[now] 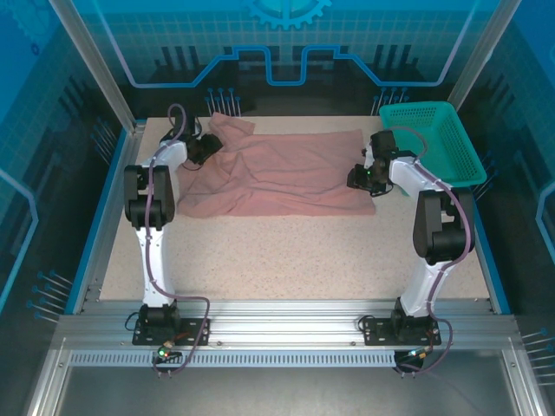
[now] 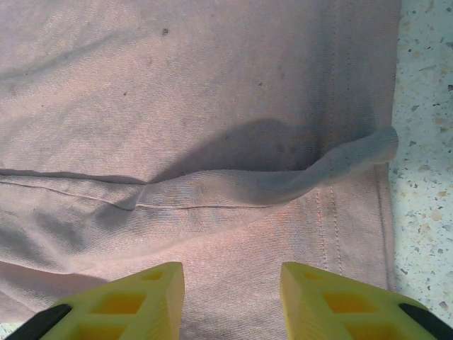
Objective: Fold the inside-out t-shirt
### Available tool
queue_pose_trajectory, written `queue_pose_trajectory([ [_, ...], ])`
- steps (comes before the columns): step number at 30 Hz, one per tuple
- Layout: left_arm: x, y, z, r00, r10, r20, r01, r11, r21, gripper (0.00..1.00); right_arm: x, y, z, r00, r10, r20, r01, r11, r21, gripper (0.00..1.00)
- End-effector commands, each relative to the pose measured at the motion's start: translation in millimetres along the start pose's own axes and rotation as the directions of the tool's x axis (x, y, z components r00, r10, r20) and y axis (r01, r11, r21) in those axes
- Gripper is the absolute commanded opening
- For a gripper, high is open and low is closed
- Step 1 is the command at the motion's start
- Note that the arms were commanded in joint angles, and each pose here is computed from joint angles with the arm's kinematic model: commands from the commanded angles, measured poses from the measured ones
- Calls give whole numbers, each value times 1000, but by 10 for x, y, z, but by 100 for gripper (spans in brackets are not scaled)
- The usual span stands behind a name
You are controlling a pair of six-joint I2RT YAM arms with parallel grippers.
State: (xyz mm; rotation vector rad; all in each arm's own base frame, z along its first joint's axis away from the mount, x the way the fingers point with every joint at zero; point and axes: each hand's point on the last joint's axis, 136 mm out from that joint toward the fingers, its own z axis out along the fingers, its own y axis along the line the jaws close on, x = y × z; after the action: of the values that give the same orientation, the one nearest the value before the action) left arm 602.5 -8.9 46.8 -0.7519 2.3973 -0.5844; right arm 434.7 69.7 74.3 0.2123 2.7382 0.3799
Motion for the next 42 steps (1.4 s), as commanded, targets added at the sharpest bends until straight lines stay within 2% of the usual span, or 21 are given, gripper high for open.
queue_pose_trajectory([
  [1, -99, -78, -188, 999, -27, 27, 26, 999, 20, 54, 72, 17, 32, 999, -23, -24, 23, 1000, 2, 41],
  [6, 89, -80, -660, 997, -17, 70, 14, 999, 37, 57, 116, 103, 43, 998, -54, -29, 53, 998, -29, 42],
  [10, 481, 20, -913, 997, -53, 55, 48, 996, 78, 58, 226, 188, 64, 997, -55, -51, 51, 996, -70, 42],
  [15, 1025, 185, -856, 989, -128, -76, 137, 983, 125, 58, 349, 21, 204, 993, 18, -114, -21, 1000, -21, 40],
  [20, 1359, 568, -824, 984, -129, -122, 132, 991, 12, 58, 497, -332, 251, 979, 109, -172, -100, 993, 61, 38],
  [28, 1475, 1073, -1053, 990, -122, -68, 110, 982, -154, 59, 691, -820, 233, 961, 119, -249, -45, 958, 284, 32],
  [32, 1566, 1102, -1118, 990, -131, -61, 121, 982, -145, 59, 771, -975, 217, 956, 125, -266, -20, 931, 365, 28],
  [35, 1512, 1092, -1181, 992, -122, -19, 118, 983, -140, 60, 744, -1097, 109, 964, 120, -236, -6, 900, 436, 27],
  [37, 1457, 1041, -1234, 993, -115, -5, 113, 985, -132, 61, 694, -1074, 31, 972, 108, -209, -6, 899, 437, 26],
  [42, 1351, 751, -1419, 992, -119, 26, 120, 992, -24, 63, 507, -552, -159, 995, -22, -96, 48, 959, 279, 31],
])
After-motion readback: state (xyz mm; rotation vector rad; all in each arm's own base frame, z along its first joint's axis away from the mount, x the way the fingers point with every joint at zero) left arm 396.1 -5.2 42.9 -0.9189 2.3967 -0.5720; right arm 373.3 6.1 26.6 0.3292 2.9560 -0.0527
